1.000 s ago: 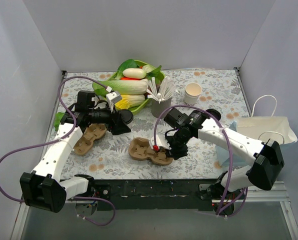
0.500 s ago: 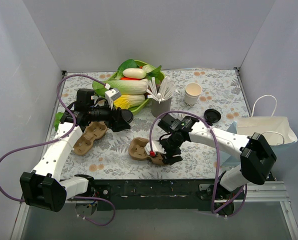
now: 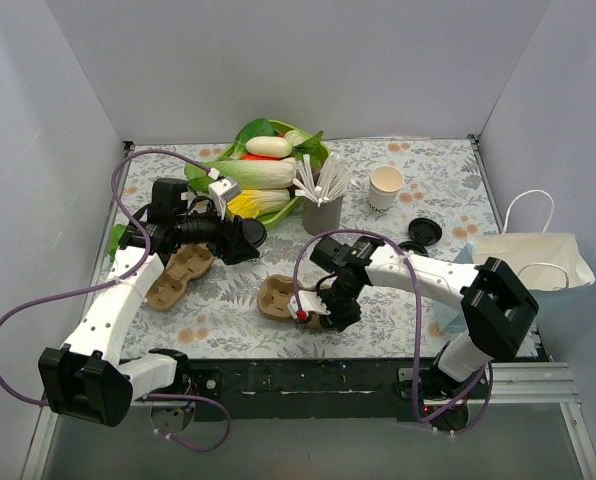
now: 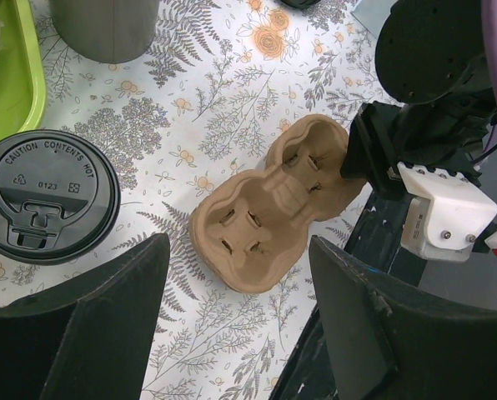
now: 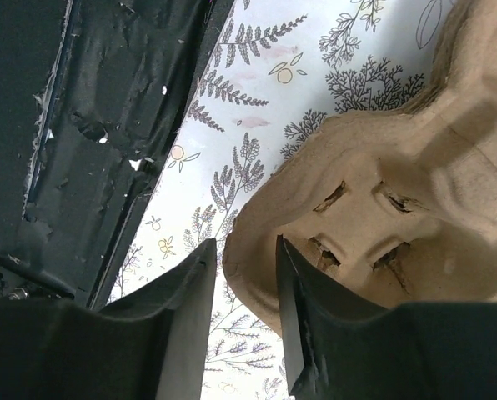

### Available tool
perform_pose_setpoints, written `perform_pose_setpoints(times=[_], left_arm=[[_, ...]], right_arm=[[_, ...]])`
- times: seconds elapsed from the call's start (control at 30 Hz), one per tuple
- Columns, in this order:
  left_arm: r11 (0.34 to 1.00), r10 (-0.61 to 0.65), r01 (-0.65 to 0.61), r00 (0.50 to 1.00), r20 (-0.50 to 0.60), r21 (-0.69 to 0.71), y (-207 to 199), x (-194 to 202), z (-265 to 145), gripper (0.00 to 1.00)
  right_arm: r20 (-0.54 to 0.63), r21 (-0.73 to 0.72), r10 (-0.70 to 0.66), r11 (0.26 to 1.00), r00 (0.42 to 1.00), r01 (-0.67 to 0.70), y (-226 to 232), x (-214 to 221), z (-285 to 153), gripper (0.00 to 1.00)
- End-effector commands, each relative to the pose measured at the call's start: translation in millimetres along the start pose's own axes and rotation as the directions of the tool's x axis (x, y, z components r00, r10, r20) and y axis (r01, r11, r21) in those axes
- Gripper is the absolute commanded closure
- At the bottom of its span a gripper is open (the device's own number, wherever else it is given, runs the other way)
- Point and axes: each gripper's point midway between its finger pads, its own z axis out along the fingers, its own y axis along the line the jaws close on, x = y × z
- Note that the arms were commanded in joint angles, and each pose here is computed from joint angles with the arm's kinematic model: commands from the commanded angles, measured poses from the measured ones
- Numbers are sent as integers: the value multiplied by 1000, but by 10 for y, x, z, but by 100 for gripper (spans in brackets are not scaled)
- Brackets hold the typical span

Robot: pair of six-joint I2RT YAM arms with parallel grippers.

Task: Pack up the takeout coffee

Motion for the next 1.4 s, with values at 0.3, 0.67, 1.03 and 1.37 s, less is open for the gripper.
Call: perform_pose_setpoints(times=[0.3,0.67,1.03,1.37], left_arm=[[999,50,-50,998,41,-6,-56,-116,-58,32],[999,44,-44,998,39,2,-75,-71,-54,32],[999,42,-42,998,39,10,-95,-34,-52,32],[999,39,-39,999,35,11,-92,-2,-45,32]], right_arm=[[-33,-88,51,995,998,-54,144,-22,-67,74],[-25,-128,104,986,994,-106,134,-162,-162,79],[-27,-153,155,976,988,-157,123,-191,-174,74],[20,-147,223,965,975,-218,52,-369,-373,74]])
